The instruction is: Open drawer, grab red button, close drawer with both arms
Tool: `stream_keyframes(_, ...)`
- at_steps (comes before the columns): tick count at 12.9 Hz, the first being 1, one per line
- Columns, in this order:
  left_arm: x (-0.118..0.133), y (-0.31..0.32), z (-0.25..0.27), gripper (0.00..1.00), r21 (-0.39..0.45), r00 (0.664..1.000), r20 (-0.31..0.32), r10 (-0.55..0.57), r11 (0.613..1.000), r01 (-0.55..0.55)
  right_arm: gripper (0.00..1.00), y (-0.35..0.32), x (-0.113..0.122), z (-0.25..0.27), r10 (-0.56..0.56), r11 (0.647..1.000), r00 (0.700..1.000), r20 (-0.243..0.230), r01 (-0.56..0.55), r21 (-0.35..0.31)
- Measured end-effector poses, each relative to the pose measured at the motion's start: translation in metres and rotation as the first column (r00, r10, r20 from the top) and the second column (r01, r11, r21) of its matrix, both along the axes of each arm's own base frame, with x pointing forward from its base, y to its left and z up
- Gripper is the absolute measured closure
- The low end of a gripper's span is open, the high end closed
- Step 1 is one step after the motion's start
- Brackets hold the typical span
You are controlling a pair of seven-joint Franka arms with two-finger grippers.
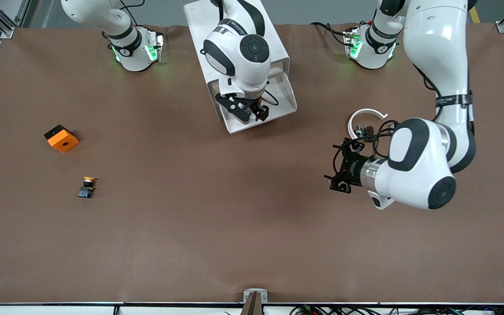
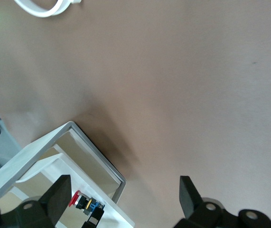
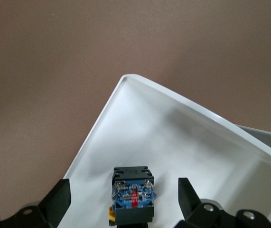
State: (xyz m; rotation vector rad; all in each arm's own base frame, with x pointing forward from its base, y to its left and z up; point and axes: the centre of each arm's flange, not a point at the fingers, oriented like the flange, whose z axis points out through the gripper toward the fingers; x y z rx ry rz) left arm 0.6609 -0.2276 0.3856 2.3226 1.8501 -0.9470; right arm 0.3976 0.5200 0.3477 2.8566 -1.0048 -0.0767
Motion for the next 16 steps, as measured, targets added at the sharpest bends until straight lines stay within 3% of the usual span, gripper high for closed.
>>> stream_keyframes(3, 0.001, 0.007, 0.015, 0.0, -0.025, 0.996, 0.064, -0.065, 0.997, 0.067, 0.0, 0.001, -0.002, -0.005, 0.005, 1.0, 1.0, -0.003, -0.005, -0.007)
stream_keyframes(12, -0.001, 0.009, 0.034, 0.0, 0.102, 0.979, 0.141, -0.147, 0.986, 0.133, 0.0, 0.005, -0.005, -0.015, 0.013, 1.0, 1.0, -0.009, -0.013, -0.016)
stream_keyframes(16, -0.009, -0.007, 0.042, 0.0, 0.178, 0.964, 0.159, -0.211, 0.967, 0.182, 0.1, 0.005, -0.005, -0.017, 0.014, 1.0, 1.0, -0.011, -0.014, -0.018)
